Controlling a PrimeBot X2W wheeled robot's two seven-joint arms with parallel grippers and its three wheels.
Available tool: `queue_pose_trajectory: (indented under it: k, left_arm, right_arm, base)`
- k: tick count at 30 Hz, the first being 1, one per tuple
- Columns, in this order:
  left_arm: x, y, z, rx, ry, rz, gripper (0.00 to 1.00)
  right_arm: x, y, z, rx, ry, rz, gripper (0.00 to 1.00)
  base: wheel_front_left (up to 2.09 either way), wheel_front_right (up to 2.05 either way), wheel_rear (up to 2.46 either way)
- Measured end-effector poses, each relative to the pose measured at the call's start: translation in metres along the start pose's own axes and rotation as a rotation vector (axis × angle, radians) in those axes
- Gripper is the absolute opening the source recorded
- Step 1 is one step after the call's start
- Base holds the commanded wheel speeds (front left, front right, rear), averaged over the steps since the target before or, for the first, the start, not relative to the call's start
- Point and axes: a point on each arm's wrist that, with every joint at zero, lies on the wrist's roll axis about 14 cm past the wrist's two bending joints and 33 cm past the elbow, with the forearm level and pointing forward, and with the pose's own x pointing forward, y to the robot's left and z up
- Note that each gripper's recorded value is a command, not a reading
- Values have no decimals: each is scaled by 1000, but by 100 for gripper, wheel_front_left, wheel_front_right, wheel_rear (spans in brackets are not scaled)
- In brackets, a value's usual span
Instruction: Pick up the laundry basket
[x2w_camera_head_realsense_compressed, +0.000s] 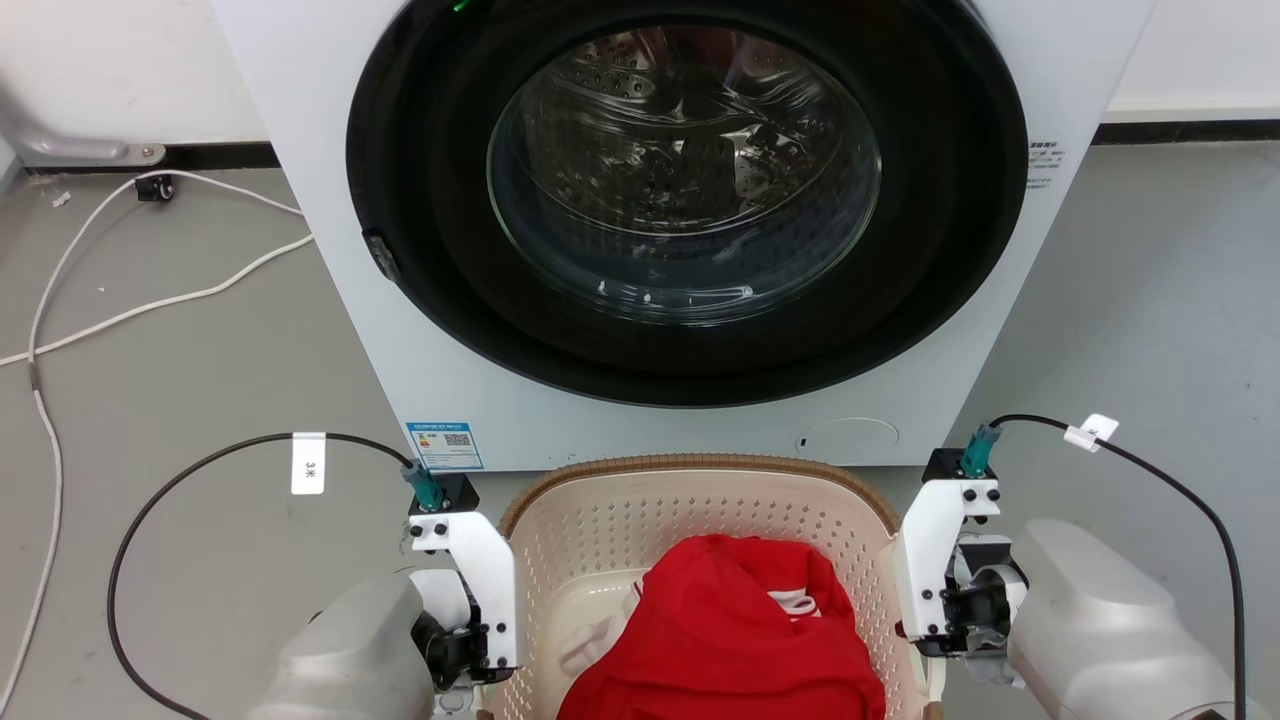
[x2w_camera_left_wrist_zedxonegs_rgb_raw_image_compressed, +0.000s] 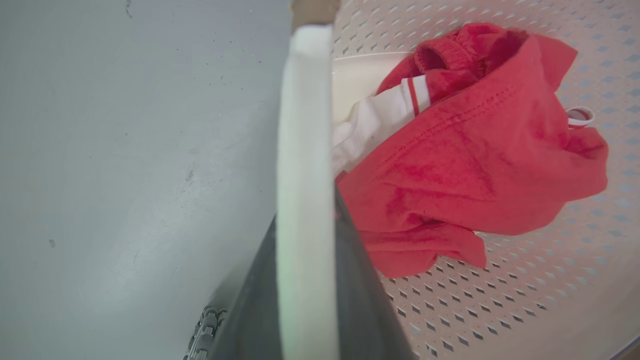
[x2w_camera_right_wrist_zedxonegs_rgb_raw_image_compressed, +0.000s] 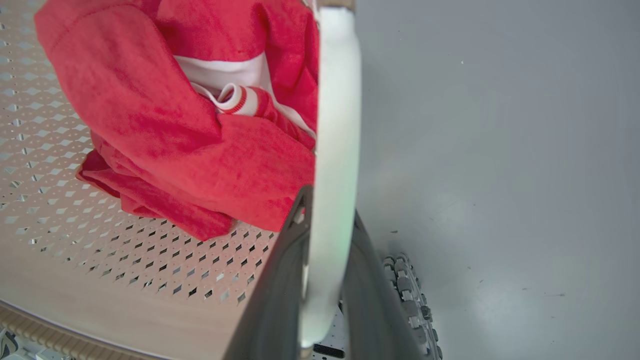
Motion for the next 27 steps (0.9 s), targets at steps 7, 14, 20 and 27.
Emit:
queue_pose_trajectory:
  k: [7,14,20,27]
  left_arm:
    - [1,0,-1,0,4,-1,0]
    - [1,0,-2,-2,8,-2,0]
    - [1,0,-2,-8,10,-3,0]
    - [1,0,-4,-10,15,-3,0]
  right_arm:
    - [0,0,-1,6,6,2,0]
    - [0,0,-2,11,13,3,0]
    - [1,0,-3,10,17,3,0]
    - [1,0,-3,13,20,5,0]
  base:
    - [0,0,0]
    - [0,0,0]
    - [0,0,0]
    - [0,0,0]
